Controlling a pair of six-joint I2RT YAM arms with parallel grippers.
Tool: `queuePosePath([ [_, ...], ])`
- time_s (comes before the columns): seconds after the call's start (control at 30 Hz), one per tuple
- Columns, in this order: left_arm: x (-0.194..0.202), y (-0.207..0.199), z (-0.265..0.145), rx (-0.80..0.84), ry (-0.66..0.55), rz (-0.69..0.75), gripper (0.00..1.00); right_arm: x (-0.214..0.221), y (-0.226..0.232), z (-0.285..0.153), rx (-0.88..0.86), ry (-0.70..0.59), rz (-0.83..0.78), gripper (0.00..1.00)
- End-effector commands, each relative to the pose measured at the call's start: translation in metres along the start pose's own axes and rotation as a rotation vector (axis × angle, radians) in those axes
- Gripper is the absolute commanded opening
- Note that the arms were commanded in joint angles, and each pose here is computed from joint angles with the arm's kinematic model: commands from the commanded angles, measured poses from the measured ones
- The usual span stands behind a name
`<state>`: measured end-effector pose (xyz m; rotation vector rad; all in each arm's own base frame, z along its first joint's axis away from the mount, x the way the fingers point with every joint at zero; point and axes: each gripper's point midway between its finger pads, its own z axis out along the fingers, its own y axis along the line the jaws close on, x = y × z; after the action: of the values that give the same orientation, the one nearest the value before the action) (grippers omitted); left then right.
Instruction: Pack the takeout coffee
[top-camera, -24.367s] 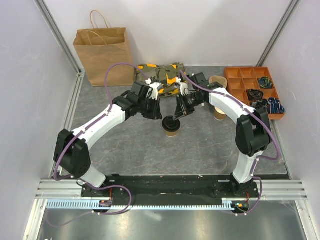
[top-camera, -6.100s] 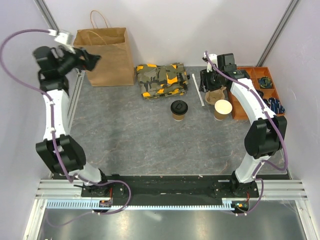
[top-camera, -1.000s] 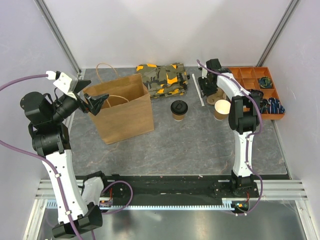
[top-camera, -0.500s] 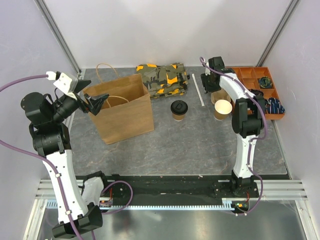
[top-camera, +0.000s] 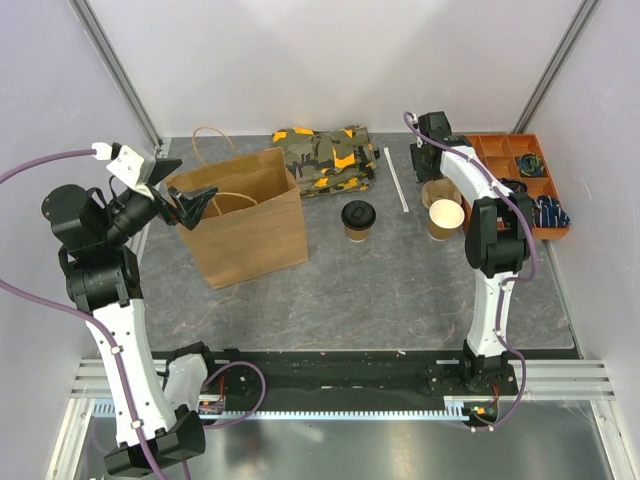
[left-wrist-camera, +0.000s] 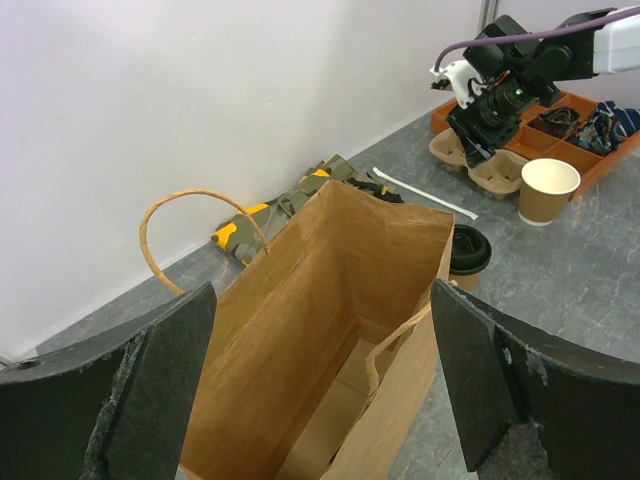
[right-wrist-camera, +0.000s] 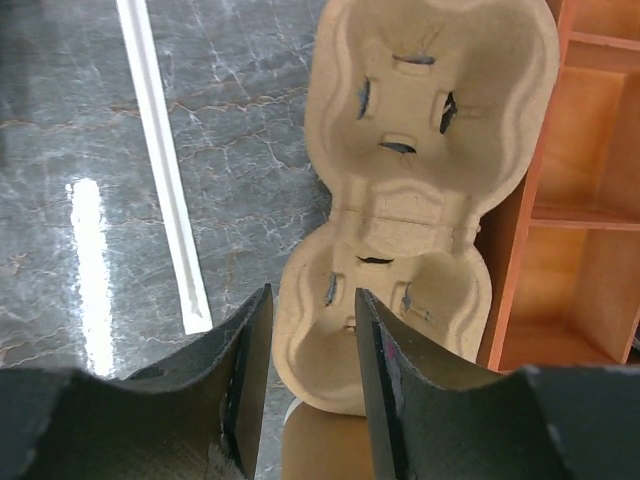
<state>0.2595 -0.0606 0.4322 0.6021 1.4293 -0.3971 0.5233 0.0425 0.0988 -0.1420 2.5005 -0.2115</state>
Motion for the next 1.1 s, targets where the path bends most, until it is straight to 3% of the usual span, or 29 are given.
queuePosePath([
  [0.0, -0.006, 0.001, 0.001, -0.006, -0.022, -0.008, 0.96, 0.012, -0.003, 0.015, 0.044, 0.034, 0.016, 0.46],
  [0.47, -0.005, 0.004, 0.002, -0.013, -0.022, -0.004, 0.96, 0.028, 0.012, 0.039, 0.005, 0.078, 0.050, 0.41],
  [0.67, -0.005, 0.003, 0.002, -0.009, -0.024, -0.012, 0.96, 0.006, 0.019, 0.028, -0.062, 0.019, 0.031, 0.16],
  [0.7, -0.005, 0.004, 0.002, -0.010, -0.025, -0.013, 0.96, 0.004, 0.019, 0.027, -0.069, 0.013, 0.034, 0.03],
  [0.77, -0.008, 0.002, 0.002, -0.006, -0.032, -0.010, 0.96, -0.009, 0.022, 0.021, -0.089, -0.021, -0.007, 0.00],
  [0.93, -0.010, 0.001, 0.001, -0.005, -0.036, -0.004, 0.96, -0.044, 0.034, -0.013, -0.141, -0.141, -0.086, 0.00],
  [1.07, -0.010, -0.001, 0.000, -0.006, -0.039, -0.012, 0.96, -0.083, 0.039, -0.082, -0.169, -0.327, -0.156, 0.00],
])
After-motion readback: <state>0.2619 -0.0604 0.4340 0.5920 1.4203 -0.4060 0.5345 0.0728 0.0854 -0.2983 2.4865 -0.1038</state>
